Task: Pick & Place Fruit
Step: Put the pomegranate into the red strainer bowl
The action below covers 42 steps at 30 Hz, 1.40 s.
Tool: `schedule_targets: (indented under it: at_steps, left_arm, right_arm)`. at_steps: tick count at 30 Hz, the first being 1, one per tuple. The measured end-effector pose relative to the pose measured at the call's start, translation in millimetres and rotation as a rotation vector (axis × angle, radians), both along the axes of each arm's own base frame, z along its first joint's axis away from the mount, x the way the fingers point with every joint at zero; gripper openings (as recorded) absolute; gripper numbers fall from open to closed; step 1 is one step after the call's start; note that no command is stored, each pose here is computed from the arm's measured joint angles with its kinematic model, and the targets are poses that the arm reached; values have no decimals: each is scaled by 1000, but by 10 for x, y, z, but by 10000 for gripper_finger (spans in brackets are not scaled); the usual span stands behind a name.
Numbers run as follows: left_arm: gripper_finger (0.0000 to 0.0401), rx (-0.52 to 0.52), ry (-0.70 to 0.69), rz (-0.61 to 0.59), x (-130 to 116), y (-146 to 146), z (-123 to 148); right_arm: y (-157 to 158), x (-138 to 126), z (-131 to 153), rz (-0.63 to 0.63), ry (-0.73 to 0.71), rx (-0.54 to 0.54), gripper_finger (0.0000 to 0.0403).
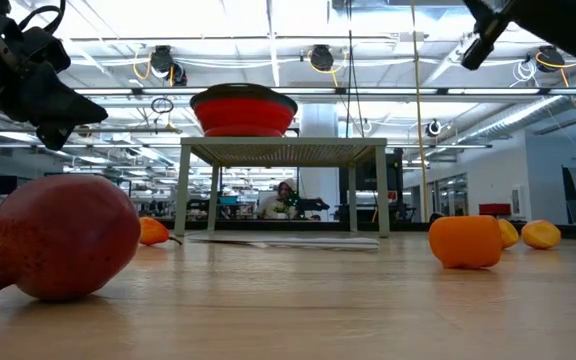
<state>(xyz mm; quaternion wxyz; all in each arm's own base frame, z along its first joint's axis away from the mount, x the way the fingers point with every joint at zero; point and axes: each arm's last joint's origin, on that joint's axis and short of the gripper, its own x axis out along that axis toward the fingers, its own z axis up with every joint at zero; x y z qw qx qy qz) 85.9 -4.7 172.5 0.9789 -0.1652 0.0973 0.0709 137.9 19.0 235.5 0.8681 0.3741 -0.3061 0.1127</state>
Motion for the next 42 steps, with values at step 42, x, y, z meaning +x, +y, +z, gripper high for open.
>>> schedule_targets:
  at_steps: [42]
  left_arm:
    - [26, -22, -2, 5, 0, 0, 0]
  right_arm:
    - [11, 5, -5, -151, 9, -251, 184]
